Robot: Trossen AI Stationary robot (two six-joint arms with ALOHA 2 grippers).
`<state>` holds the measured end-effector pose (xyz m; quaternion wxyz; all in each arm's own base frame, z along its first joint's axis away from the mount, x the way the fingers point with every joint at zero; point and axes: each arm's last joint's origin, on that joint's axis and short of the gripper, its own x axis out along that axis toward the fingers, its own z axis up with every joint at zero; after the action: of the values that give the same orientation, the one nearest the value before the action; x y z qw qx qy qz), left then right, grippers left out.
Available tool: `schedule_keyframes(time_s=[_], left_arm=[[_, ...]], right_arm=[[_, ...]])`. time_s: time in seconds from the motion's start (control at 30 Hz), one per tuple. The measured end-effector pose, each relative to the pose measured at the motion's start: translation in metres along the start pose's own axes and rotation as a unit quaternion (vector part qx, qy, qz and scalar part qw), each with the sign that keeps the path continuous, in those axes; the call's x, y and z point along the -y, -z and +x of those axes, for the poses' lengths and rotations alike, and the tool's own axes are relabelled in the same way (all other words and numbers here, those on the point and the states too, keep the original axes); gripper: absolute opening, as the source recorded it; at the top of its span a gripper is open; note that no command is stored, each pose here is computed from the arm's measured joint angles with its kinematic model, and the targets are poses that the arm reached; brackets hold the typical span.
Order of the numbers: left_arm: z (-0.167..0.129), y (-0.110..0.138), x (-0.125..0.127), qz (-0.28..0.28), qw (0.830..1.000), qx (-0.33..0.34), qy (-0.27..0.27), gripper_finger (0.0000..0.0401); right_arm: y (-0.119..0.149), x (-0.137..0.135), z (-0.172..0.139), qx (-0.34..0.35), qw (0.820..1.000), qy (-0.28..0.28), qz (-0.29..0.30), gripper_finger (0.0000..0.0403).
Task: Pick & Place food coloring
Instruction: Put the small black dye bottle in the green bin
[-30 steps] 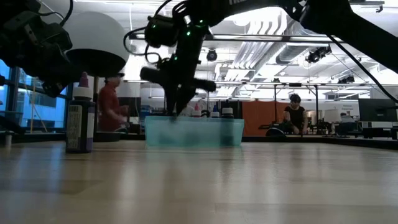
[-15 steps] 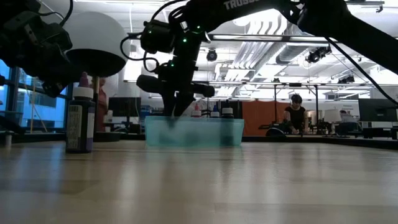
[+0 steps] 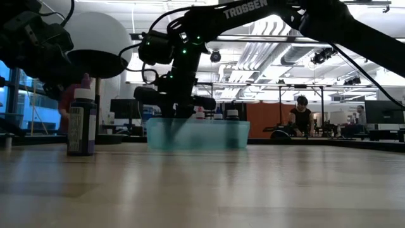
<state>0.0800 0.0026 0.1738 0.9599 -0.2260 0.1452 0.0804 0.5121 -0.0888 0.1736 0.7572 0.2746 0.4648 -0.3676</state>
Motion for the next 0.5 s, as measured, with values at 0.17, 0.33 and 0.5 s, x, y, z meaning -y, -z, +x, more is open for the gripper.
schedule_keyframes(time_s=[0.17, 0.33, 0.5], left_arm=[[0.0, 0.0, 0.0, 0.0, 1.0, 0.0, 0.0, 0.0], [0.0001, 0.0001, 0.0, 0.0, 1.0, 0.0, 0.0, 0.0], [0.0, 0.0, 0.0, 0.0, 1.0, 0.0, 0.0, 0.0]], right_arm=[[0.0018, -0.0016, 0.0042, -0.004, 1.0, -0.004, -0.001, 0.0065], [0.0027, -0.0014, 0.0049, -0.012, 1.0, -0.007, -0.001, 0.0077], [0.0029, -0.002, 0.0049, -0.018, 1.0, -0.016, -0.007, 0.008]])
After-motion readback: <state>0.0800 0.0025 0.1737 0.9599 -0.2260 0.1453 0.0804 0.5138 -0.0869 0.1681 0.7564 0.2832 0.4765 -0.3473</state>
